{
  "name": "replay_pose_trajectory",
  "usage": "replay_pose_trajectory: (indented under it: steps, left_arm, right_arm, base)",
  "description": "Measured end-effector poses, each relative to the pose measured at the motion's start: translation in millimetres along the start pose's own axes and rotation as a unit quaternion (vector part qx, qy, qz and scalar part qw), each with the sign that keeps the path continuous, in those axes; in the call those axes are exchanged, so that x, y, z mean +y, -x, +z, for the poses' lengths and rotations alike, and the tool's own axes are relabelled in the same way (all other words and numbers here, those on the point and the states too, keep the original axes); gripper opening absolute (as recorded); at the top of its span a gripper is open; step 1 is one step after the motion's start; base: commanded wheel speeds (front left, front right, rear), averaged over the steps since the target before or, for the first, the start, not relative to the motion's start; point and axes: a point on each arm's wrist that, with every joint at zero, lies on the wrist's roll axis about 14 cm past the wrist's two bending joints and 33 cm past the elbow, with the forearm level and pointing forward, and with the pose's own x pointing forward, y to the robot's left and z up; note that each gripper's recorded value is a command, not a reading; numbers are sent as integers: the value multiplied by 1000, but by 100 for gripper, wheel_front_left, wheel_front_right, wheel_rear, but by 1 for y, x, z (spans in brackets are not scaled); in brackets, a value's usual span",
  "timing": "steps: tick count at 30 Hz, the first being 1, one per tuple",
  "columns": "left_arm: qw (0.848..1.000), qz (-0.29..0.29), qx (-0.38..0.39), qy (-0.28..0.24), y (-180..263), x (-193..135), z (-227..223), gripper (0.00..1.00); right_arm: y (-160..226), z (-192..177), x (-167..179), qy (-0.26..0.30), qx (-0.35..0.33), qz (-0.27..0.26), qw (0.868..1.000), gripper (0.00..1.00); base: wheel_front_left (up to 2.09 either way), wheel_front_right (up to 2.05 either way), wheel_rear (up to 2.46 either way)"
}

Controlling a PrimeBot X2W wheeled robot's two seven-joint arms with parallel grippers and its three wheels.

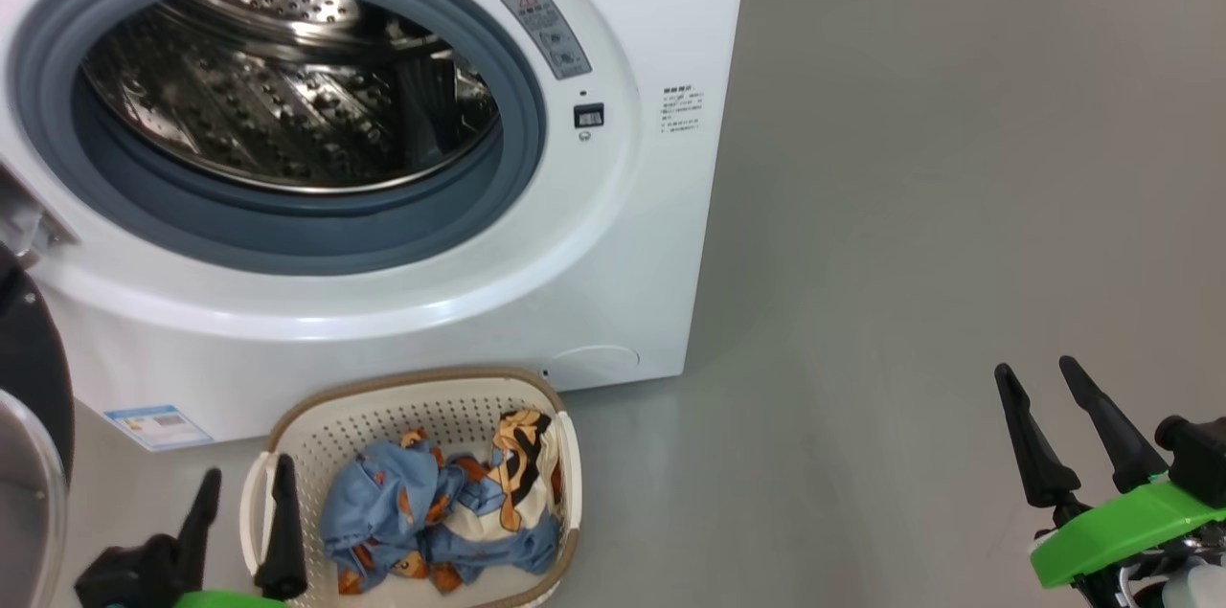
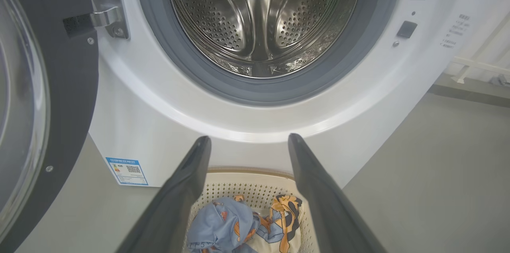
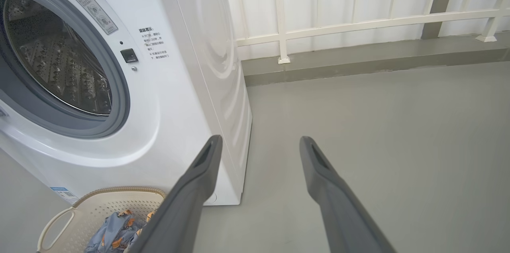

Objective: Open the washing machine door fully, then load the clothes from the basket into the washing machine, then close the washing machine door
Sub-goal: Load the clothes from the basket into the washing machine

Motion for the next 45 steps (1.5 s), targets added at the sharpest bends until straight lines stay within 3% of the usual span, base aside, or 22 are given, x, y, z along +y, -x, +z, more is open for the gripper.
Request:
replay_pose_trajectory:
  steps: [8,18,34,45]
  left_arm:
    - [997,14,74,6,-5,4,-50,100]
    - [989,-6,148,-4,-48,-1,-99,100]
    - [958,-11,286,-31,-89,19,-193,100]
    - [942,-16,332,-47,-108,28,-231,100]
  right_arm:
    - [-18,-4,8,-6,1,5,1000,100]
    - [-49,-16,11,-13,9,4,1000,100]
    - [-92,-55,14,-11,43,8,999,100]
    - [-110,-75,14,-5,58,13,998,100]
  base:
    - [0,0,0]
    - [0,0,0]
    - [0,0,0]
    - [0,0,0]
